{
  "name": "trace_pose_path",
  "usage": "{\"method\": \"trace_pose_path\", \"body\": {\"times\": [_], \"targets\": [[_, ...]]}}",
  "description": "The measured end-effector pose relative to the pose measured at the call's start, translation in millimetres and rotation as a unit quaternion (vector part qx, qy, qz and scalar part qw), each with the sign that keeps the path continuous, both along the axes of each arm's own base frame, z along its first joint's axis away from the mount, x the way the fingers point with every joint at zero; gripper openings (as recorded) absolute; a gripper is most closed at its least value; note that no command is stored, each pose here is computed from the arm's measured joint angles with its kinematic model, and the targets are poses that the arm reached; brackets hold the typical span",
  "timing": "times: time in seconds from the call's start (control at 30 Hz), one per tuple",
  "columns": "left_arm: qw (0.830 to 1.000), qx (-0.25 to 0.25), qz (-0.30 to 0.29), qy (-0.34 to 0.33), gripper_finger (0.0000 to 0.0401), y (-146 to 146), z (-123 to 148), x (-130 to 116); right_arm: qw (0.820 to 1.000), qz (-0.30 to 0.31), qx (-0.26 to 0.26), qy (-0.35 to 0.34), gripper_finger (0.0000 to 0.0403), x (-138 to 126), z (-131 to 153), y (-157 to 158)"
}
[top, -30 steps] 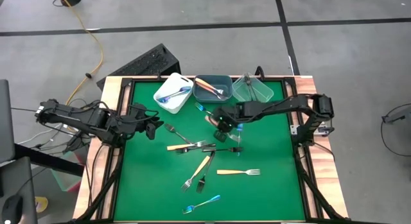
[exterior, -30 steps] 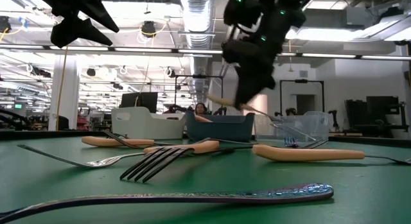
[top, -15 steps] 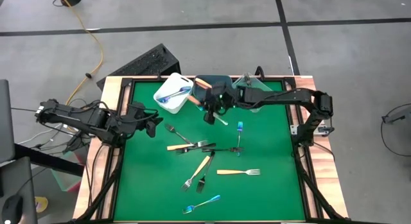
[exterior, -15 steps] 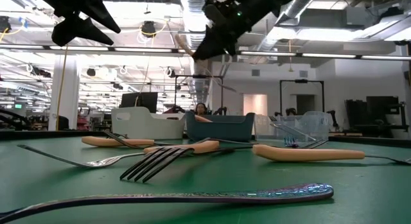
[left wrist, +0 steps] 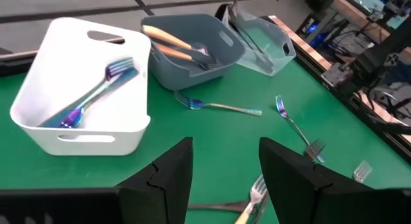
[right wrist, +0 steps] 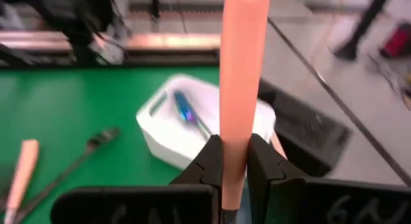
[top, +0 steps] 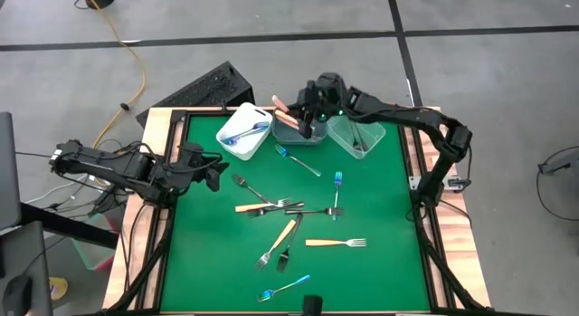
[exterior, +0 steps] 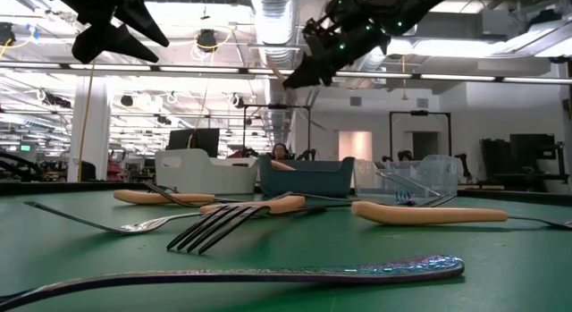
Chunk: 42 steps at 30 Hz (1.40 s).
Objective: Sort silverware by color (type)
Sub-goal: Put the yellow fork into the blue bin
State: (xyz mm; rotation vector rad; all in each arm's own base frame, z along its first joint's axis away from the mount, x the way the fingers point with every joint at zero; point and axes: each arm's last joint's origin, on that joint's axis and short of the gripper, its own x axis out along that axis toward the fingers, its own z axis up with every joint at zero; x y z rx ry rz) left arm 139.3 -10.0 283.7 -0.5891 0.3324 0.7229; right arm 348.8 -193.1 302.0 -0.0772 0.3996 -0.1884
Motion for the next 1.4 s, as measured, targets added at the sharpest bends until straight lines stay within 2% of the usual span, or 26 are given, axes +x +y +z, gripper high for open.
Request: {"method": "trace_pose_path", "body": {"times": [0.13,0.3,0.8,0.87,1.13,1.4], "targets": [[1.0,0.008,0.011,-0.002,0.0162,0.7,0.3,-0.3,0.999,0.024,-0.009,-0.043,0.0042,-7.0,3.1,-14.8],[1.0,0.008,0.015,-0.004,0.0162,0.8,0.4,-0.3,0.998,0.016,0.018,-0.059,0.0042,-17.6,-18.8,-25.1],[0.999,0.01,0.043,-0.018,0.0162,2.0,1.0,-0.9,0.998,0.002,0.029,-0.058,0.0042,-48.8,-67.5,-40.5],[0.999,0.01,0.043,-0.018,0.0162,2.0,1.0,-0.9,0.997,0.005,0.047,-0.065,0.0042,-54.6,-72.1,-44.7],[0.998,-0.004,0.054,-0.031,0.0162,2.1,1.1,-0.9,0.991,0.018,0.122,-0.045,0.0043,-45.6,-108.2,-57.0],[0.998,-0.008,0.059,-0.035,0.0162,2.1,1.2,-1.0,0.99,0.012,0.138,-0.034,0.0046,-38.8,-117.7,-61.7]]}}
